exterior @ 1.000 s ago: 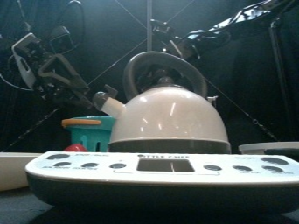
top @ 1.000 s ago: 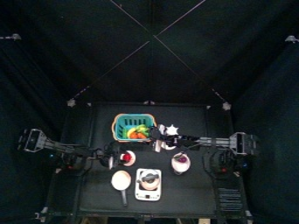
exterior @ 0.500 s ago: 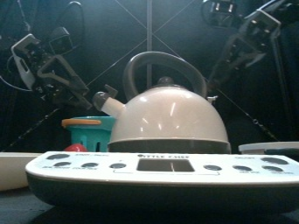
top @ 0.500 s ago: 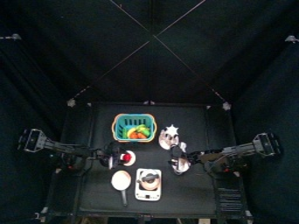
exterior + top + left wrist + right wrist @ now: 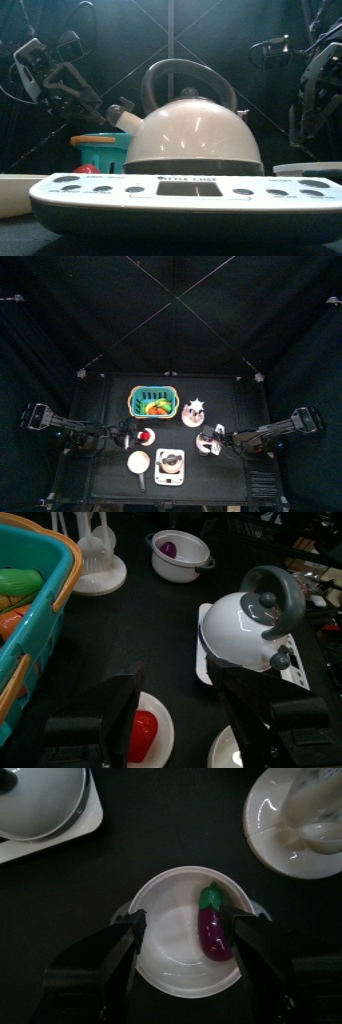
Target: Grab eggplant
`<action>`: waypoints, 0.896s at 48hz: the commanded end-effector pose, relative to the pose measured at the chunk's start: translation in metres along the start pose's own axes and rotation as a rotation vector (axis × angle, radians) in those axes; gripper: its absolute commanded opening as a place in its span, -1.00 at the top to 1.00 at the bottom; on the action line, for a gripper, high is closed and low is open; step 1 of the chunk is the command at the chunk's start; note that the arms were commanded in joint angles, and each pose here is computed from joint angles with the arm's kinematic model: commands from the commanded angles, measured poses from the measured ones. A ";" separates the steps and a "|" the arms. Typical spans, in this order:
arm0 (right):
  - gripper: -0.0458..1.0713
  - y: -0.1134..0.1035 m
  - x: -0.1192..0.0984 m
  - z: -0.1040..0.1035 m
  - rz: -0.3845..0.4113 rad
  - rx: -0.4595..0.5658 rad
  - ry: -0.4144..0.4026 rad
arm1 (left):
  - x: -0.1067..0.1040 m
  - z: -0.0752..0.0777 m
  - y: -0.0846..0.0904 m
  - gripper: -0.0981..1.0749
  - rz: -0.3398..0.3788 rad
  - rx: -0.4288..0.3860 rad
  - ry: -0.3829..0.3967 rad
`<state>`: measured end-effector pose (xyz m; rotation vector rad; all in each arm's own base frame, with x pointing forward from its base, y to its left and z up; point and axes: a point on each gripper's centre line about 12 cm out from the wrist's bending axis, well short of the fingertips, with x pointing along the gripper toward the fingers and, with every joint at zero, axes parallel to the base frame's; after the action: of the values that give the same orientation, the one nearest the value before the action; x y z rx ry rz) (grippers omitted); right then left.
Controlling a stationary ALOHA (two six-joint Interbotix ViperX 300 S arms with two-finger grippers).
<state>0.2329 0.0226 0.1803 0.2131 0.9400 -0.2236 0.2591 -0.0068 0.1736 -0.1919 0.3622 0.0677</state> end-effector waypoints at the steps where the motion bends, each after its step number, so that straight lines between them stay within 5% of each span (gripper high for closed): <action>1: -0.73 0.004 0.001 0.001 0.007 -0.005 0.006 | 0.002 0.011 -0.002 -0.68 -0.005 -0.002 -0.032; 43: -0.73 -0.009 0.051 -0.027 -0.123 -0.030 0.220 | 0.002 0.010 -0.002 -0.68 -0.004 -0.003 -0.030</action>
<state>0.2357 0.0166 0.1205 0.1453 1.1889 -0.3049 0.2594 -0.0068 0.1747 -0.1921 0.3577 0.0675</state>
